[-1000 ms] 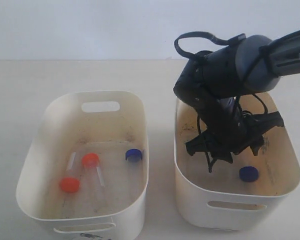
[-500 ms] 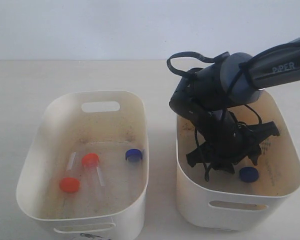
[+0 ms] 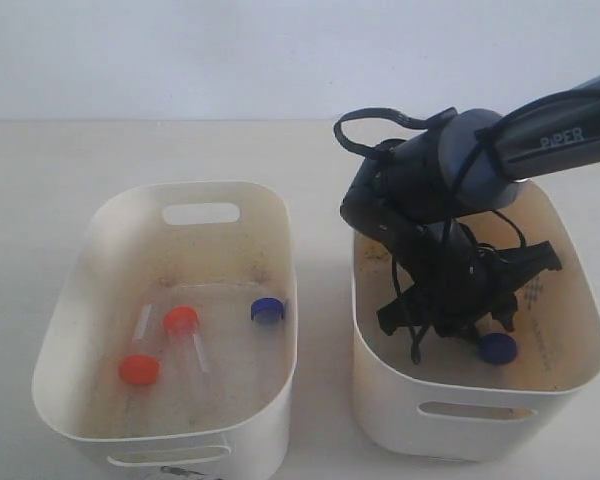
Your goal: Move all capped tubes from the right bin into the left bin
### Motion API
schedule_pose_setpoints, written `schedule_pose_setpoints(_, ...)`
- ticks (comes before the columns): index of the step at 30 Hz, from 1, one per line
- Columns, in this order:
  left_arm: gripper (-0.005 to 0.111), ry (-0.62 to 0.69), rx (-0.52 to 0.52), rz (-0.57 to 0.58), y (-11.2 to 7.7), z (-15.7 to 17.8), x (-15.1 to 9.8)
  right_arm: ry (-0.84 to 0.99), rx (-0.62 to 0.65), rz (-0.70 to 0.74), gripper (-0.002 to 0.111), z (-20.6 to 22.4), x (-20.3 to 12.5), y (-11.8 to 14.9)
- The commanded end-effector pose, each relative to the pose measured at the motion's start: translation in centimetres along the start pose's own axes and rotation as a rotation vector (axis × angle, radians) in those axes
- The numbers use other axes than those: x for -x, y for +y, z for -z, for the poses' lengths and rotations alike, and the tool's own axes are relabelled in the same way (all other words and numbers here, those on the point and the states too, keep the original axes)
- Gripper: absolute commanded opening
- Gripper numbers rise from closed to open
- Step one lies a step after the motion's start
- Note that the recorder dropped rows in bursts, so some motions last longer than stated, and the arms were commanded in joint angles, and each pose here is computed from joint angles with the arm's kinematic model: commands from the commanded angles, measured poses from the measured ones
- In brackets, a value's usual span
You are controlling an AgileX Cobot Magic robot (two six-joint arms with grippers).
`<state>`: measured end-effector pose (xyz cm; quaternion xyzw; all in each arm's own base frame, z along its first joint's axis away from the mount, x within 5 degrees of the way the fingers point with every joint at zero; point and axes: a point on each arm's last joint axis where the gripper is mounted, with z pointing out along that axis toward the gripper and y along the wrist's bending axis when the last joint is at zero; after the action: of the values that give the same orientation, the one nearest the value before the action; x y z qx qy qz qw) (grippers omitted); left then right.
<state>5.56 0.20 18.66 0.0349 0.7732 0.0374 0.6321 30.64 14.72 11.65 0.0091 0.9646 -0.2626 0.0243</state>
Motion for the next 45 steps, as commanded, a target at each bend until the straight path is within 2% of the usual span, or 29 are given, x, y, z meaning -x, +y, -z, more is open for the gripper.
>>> schedule_pose_setpoints(1,0.004,-0.02,-0.001,0.018,0.0,0.0,0.3,-0.027,0.127,-0.009,0.007,-0.4,0.3,1.5)
schedule_pose_setpoints(3,0.004,-0.02,-0.001,0.018,0.0,0.0,0.3,-0.029,0.128,0.002,0.0,-0.4,0.3,1.5)
schedule_pose_setpoints(8,0.004,-0.02,-0.001,0.018,0.0,0.0,0.3,-0.038,0.112,0.012,0.0,-0.4,0.4,1.3)
schedule_pose_setpoints(12,0.004,-0.02,-0.001,0.018,0.0,0.0,0.3,-0.062,0.032,0.028,0.0,-0.2,0.6,0.5)
schedule_pose_setpoints(15,0.004,-0.02,-0.001,0.018,0.0,0.0,0.3,-0.081,0.019,0.026,0.0,0.3,0.7,-0.1)
schedule_pose_setpoints(23,0.004,-0.02,-0.001,0.018,0.0,0.0,0.3,-0.168,0.07,-0.034,0.0,4.3,0.6,-2.8)
schedule_pose_setpoints(30,0.004,-0.02,-0.001,0.018,0.0,0.0,0.3,-0.287,0.148,-0.098,0.0,8.9,-0.2,-6.3)
schedule_pose_setpoints(39,0.004,-0.02,-0.001,0.018,0.0,0.0,0.3,-0.447,0.336,-0.176,0.0,14.0,-2.0,-10.1)
schedule_pose_setpoints(42,0.004,-0.02,-0.001,0.018,0.0,0.0,0.3,-0.498,0.374,-0.178,0.0,15.1,-2.5,-11.0)
schedule_pose_setpoints(45,0.004,-0.02,-0.001,0.018,0.0,0.0,0.3,-0.473,0.388,-0.159,0.0,14.7,-2.4,-10.5)
